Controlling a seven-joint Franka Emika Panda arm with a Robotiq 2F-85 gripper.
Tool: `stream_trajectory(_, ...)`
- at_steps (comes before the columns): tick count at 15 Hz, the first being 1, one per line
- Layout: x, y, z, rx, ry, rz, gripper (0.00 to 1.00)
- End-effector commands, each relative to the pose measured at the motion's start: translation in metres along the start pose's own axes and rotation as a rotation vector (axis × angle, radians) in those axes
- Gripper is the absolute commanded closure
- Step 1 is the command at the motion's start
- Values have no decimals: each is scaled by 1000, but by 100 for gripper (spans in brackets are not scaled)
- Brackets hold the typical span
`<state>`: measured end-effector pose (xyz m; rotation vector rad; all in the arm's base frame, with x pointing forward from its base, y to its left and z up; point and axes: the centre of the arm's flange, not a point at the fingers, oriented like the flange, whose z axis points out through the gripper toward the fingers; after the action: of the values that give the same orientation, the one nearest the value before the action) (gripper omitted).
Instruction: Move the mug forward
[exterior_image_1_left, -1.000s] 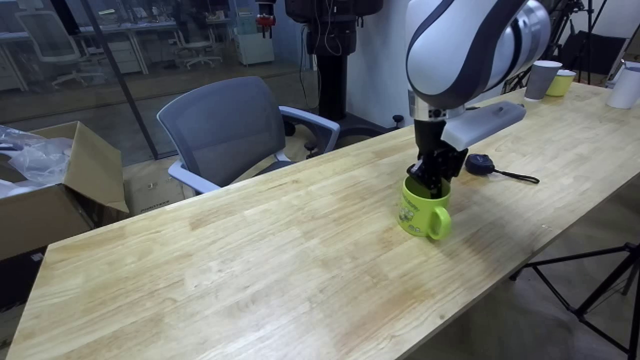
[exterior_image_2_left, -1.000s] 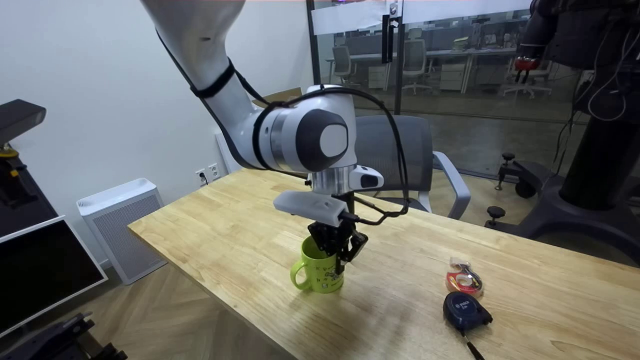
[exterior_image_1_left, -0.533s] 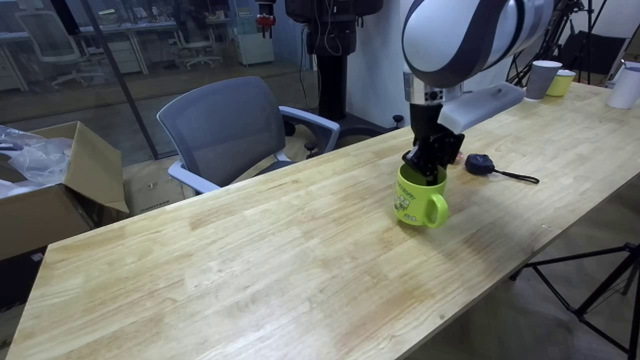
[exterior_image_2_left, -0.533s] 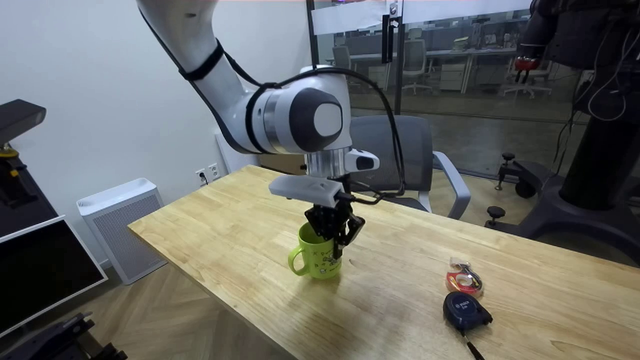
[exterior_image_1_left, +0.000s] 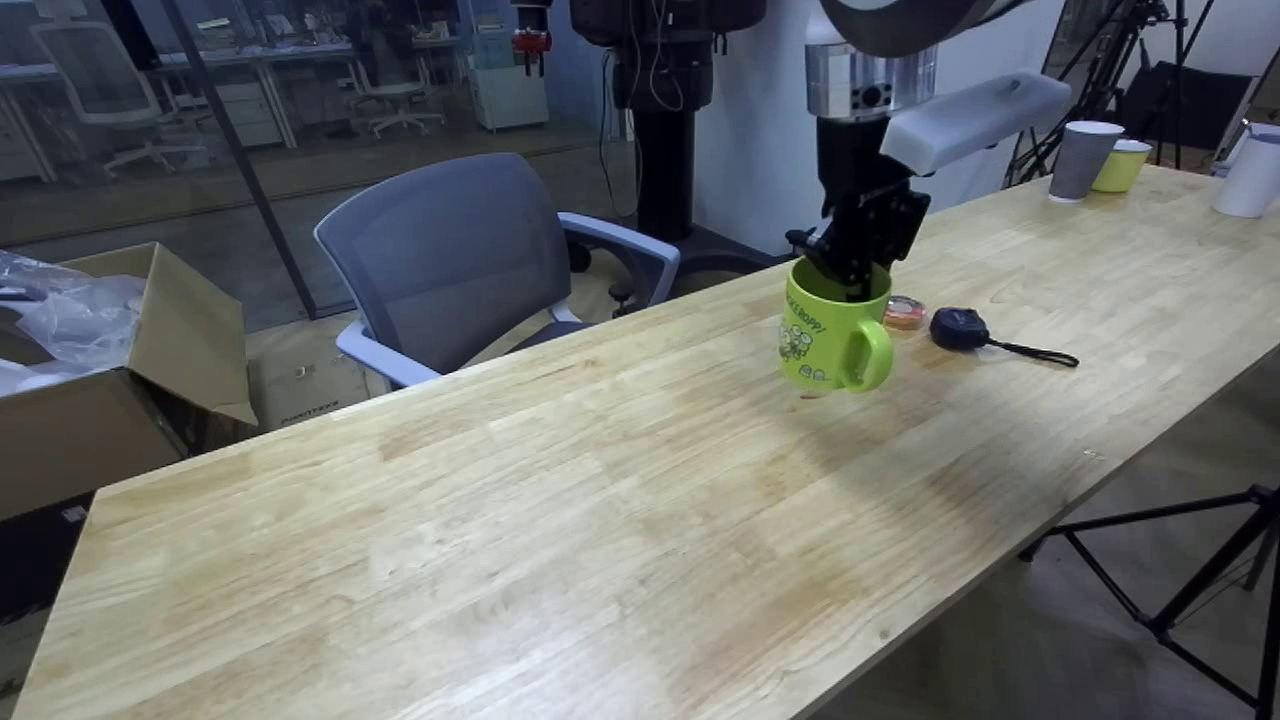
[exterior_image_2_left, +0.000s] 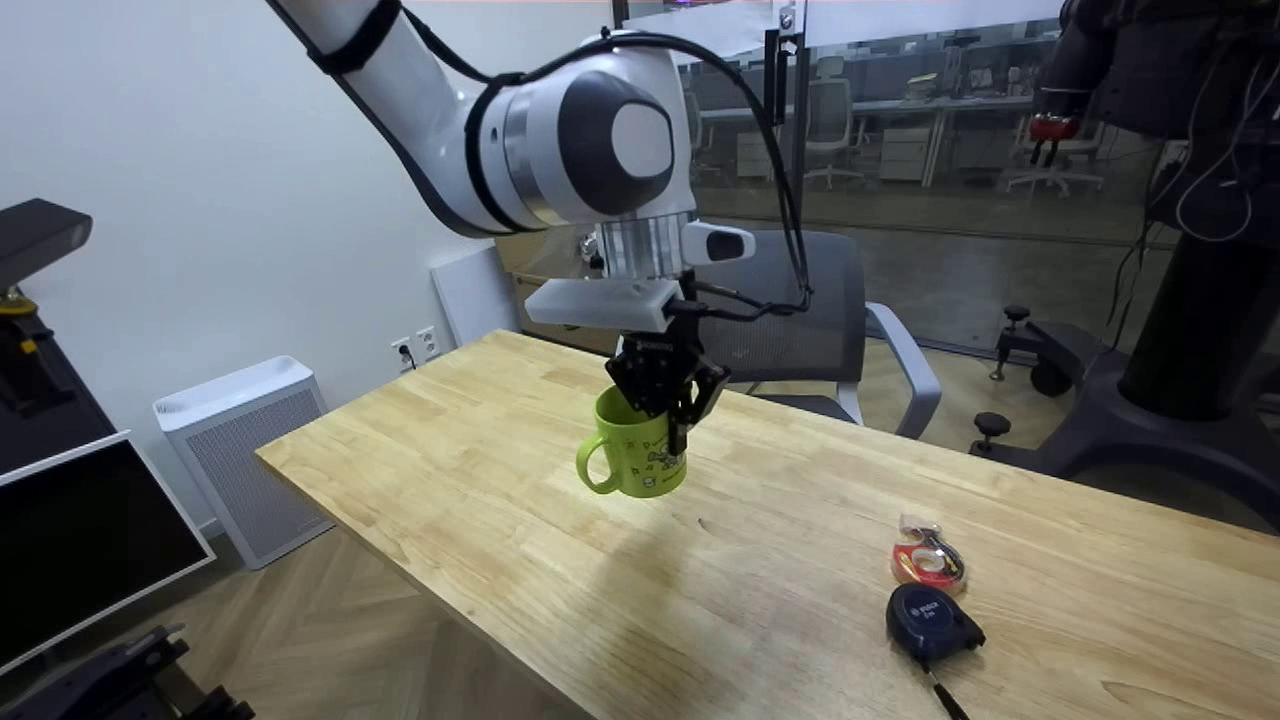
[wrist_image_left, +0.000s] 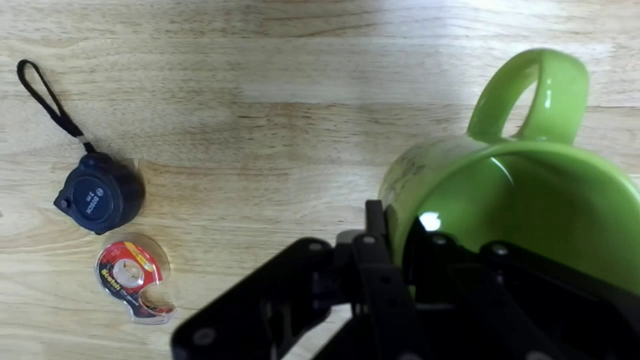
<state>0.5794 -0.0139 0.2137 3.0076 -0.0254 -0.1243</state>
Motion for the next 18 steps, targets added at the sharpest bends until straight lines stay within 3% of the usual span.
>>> stream_trajectory(1,13,4,-9,-24,-4,28,97)
stream_trajectory(7,55,18,17,-28,-29,38,97)
stream_trajectory(14,118,82,55,-38,-78,91,97)
stream_trajectory(18,137,98,65,-62,-74,115,97)
